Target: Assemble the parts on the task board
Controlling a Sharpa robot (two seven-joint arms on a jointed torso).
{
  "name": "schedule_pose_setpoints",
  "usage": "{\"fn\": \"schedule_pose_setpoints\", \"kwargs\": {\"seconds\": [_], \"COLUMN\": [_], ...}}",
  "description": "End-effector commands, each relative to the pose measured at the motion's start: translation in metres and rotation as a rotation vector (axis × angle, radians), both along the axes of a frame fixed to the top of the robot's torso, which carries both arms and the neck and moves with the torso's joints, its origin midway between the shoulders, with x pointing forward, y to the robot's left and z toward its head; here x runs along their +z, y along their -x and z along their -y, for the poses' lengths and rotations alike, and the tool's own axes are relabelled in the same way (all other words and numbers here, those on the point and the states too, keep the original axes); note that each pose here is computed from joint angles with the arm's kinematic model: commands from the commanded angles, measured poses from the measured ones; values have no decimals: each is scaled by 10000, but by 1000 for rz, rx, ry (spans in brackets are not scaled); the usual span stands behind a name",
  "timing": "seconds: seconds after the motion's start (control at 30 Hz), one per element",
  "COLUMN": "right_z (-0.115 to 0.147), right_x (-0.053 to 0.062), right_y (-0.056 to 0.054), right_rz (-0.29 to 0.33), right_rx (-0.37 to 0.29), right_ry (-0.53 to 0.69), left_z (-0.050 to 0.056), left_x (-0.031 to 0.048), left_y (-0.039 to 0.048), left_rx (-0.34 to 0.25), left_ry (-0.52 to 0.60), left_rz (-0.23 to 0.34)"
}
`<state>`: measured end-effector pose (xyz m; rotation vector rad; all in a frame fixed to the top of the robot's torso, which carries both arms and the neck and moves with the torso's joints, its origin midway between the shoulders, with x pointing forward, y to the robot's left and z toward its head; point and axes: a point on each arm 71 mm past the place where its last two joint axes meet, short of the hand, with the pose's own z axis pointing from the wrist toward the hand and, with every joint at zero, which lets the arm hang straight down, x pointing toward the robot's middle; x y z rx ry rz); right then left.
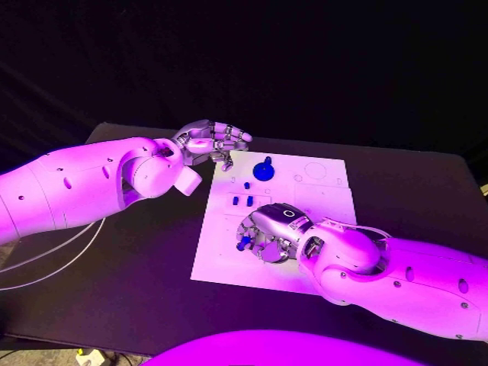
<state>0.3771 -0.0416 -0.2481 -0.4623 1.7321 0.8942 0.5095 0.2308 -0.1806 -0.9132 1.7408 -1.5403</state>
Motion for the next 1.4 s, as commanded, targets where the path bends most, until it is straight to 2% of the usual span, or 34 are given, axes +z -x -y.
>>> {"fn": "schedule_pose_setpoints", "kwargs": {"seconds": [0.03, 0.27, 0.5, 0.77, 1.1, 1.4], "right_z": [2, -23, -100, -118, -87, -38], "right_x": [-7, -7, -60, -117, -114, -72], "right_y": [12, 35, 60, 45, 35, 69], "right_rz": [19, 17, -16, -30, -17, -6], "right_rx": [-1, 9, 32, 18, -11, -17], "right_ry": [18, 21, 63, 81, 62, 23], "left_z": [22, 21, 28, 34, 29, 19], "left_x": [7, 7, 8, 9, 9, 7], "left_y": [11, 12, 15, 19, 22, 24], "left_rx": [-21, -23, -25, -27, -28, -29], "left_ry": [8, 7, 8, 8, 8, 6], "left_rz": [1, 0, 0, -1, -1, -4]}}
